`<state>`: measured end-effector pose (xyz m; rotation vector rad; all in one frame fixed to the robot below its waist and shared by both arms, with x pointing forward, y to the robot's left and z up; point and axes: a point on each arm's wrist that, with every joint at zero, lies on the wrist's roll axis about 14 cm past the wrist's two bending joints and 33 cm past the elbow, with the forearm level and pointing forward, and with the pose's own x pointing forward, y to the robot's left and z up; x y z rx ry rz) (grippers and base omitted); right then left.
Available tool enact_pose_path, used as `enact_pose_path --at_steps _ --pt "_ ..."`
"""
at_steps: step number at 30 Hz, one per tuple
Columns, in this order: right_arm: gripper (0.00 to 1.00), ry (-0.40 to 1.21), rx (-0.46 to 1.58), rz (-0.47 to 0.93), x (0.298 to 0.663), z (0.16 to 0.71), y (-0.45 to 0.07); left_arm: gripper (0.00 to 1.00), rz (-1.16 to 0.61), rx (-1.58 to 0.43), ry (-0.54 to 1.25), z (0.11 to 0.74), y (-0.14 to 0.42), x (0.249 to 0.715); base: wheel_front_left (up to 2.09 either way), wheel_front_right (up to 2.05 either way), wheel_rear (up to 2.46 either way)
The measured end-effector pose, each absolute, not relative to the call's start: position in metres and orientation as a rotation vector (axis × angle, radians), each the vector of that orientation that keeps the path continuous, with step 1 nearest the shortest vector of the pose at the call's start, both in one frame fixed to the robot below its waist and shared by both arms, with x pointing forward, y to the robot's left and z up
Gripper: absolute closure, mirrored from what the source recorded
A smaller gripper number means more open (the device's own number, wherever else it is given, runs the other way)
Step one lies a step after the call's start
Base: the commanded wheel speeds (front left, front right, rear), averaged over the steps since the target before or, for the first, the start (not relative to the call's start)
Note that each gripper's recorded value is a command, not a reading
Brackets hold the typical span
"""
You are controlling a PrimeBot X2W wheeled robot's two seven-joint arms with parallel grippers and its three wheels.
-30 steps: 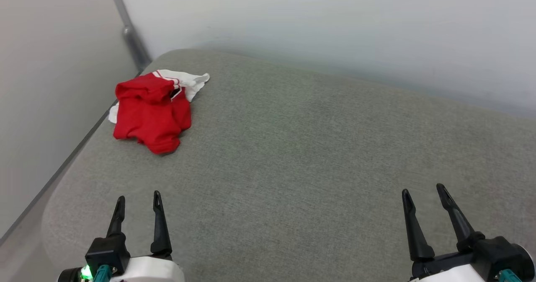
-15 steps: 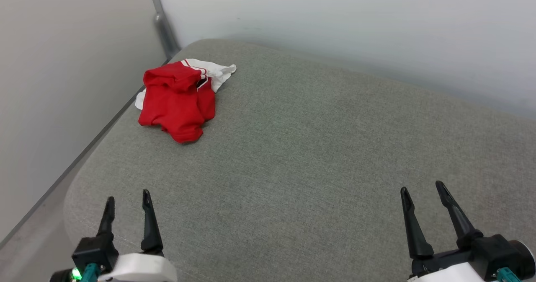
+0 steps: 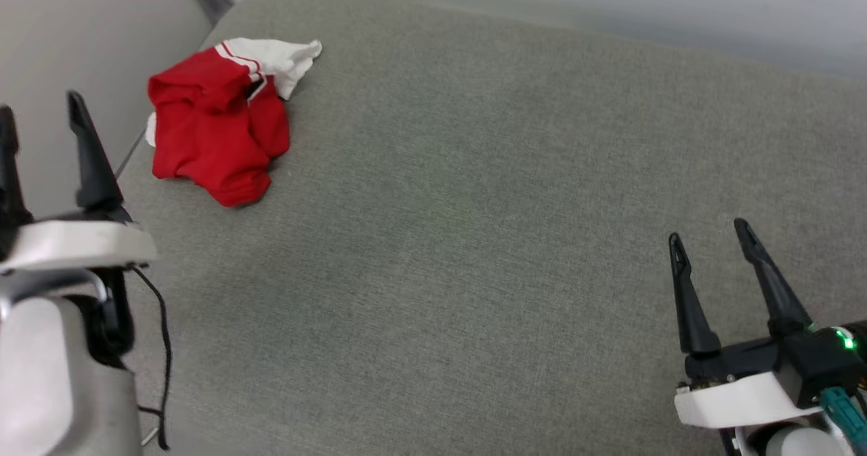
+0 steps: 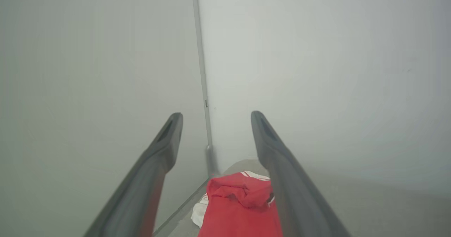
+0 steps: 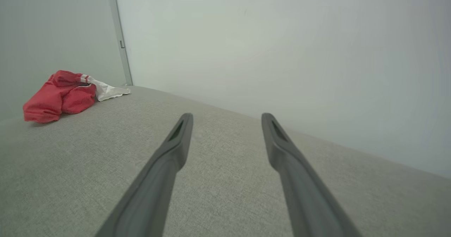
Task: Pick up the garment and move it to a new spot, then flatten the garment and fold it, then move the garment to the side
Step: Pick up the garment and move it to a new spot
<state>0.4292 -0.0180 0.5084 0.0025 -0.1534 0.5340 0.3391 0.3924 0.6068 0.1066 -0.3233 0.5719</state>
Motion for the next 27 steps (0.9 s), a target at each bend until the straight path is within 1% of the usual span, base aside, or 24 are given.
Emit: enact_pose_path --at_steps 7,14,19,22,27 --pt "0.0 -0.133 -0.027 0.481 0.457 0.487 -0.038 0.0 0.542 0.17 -0.349 0.631 0.422 0.4 0.0 0.0 0.0" --pt "0.0 -0.124 -0.049 0.45 0.476 0.47 -0.054 0.0 0.521 0.187 -0.263 0.621 0.45 0.449 0.0 0.0 0.0" --pt "0.0 -0.125 -0.066 0.431 0.485 0.461 -0.064 0.0 0.495 0.195 -0.091 0.597 0.467 0.48 0.0 0.0 0.0" --pt "0.0 -0.132 -0.073 0.425 0.489 0.459 -0.068 0.0 0.485 0.194 0.064 0.569 0.474 0.493 0.0 0.0 0.0" --pt "0.0 -0.152 -0.08 0.428 0.495 0.459 -0.069 0.0 0.415 0.133 0.31 0.521 0.462 0.51 0.0 0.0 0.0"
